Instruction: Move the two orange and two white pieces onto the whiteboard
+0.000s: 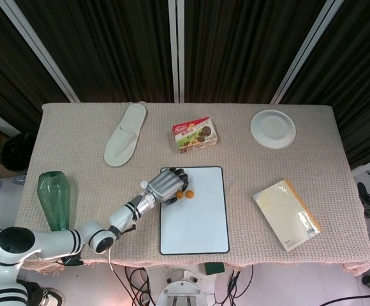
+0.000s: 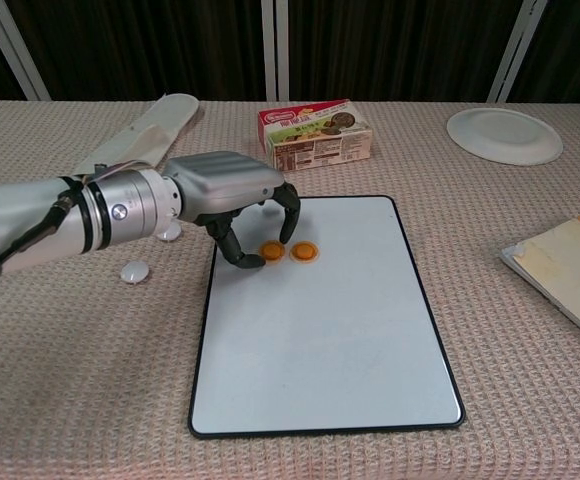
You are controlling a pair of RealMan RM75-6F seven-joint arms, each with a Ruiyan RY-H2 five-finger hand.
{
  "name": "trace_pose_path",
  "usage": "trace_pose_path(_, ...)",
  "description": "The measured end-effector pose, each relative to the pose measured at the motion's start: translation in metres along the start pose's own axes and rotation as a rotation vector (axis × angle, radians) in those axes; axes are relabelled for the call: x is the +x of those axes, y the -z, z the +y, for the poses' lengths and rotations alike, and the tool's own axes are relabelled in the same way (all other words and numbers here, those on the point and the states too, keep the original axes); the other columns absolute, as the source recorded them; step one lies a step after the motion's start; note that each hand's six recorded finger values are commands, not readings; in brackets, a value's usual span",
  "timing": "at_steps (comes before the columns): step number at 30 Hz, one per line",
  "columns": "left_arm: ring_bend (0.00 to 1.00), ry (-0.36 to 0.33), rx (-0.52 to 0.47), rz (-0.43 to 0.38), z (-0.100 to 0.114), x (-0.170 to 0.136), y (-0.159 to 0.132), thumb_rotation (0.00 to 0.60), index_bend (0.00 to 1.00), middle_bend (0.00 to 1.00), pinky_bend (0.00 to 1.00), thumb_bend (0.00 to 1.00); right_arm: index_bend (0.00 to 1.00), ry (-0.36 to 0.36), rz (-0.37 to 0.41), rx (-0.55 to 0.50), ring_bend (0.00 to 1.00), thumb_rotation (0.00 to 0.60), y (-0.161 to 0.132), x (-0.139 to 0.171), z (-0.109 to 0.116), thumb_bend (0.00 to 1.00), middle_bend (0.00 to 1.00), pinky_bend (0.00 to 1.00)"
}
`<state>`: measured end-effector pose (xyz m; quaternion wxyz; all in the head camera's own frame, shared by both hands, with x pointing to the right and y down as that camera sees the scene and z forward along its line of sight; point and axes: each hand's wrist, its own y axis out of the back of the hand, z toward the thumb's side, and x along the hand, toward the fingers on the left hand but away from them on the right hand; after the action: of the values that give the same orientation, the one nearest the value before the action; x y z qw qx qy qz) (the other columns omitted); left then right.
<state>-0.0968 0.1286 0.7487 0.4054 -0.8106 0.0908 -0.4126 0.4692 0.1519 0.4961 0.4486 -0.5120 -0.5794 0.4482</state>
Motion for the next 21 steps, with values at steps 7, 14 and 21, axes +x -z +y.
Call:
trace_pose_path(7,0.18,0.015,-0.009,-0.004,0.0021,0.0008,-0.0020,0.600,0.58,0.28,0.27,0.30,0.00,-0.005,-0.004,-0.001,0.00,0.600,0.0015,0.0008,-0.0015,0.21,0.00,0.00)
trace_pose_path(14,0.18,0.030,-0.027,-0.009,0.0015,0.0014,-0.0034,0.600,0.58,0.28,0.27,0.30,0.00,-0.007,-0.007,-0.002,0.00,0.600,0.0024,0.0013,-0.0028,0.21,0.00,0.00)
trace_pose_path(21,0.18,0.025,-0.017,-0.011,0.0005,0.0022,-0.0039,0.600,0.56,0.28,0.27,0.30,0.00,-0.007,-0.007,0.002,0.00,0.600,0.0027,0.0011,-0.0029,0.21,0.00,0.00)
